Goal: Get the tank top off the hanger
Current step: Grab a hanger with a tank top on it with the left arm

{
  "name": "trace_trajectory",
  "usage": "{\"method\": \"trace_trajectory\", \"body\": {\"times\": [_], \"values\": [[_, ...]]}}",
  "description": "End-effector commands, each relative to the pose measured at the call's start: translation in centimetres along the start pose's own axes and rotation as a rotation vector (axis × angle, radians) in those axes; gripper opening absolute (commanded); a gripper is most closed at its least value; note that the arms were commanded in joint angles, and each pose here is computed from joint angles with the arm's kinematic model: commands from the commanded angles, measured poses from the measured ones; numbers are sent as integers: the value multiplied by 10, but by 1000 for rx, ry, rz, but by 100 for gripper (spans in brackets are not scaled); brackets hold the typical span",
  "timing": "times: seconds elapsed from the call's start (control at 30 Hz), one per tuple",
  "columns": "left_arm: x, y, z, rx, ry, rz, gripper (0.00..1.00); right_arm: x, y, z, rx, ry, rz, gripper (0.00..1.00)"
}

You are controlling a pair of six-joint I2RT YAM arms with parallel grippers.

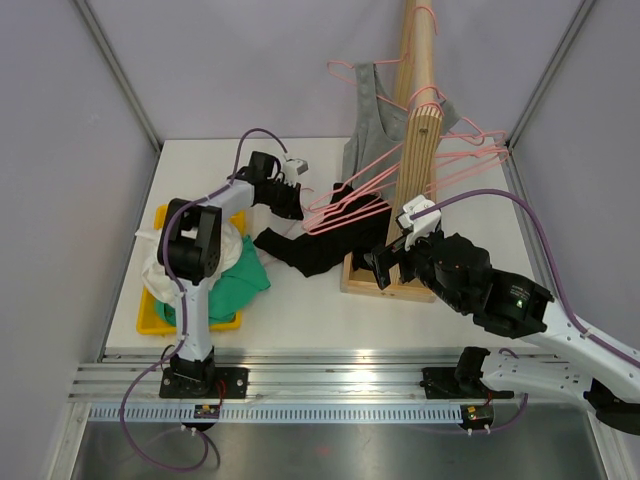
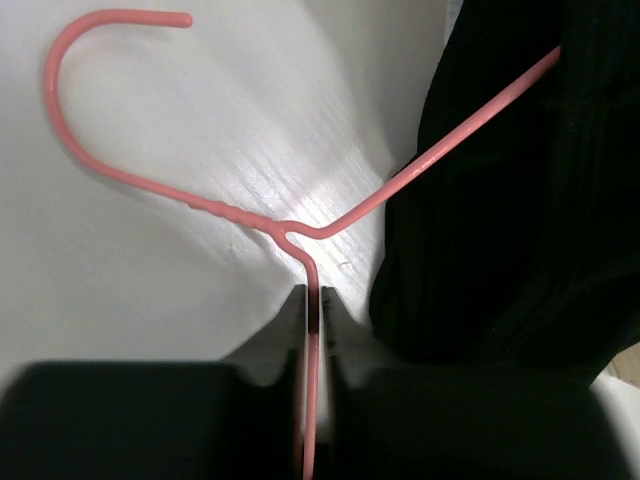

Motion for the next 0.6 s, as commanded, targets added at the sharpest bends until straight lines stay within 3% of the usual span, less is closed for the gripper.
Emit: {"method": "trace_trajectory", "body": {"times": [0.0,0.17,0.27,0.37,0.43,0.57], "values": [[-3,12,-5,-22,-6,-8,1,0,7,-4,-10,-25,-37,99],[-1,4,-7,-34,23,-9,0,-1,6,-4,-8,-30,-32,99],[15,1,-11,-66,95,-87,0,-3,5,-3,-1,-30,-22,100],[44,25,-26,-133,156,-265,0,-4,5,-2,2,-28,-17,99],[53,17,-30,-142,195,-294,0,-6,5,-1,1,-25,-15,99],[90,38,-56,-191,233,-421,0,-7,6,2,5,-8,-17,99]]}}
Point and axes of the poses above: each gripper's point midway between its finger pads, its own x axis back along the fingers, its own z axis along the line the jaws close on, y = z × x, the point moved 4 cm from there along x, back along the fingers, and after that the axes turned 13 degrees about x, right-handed, at the moved point
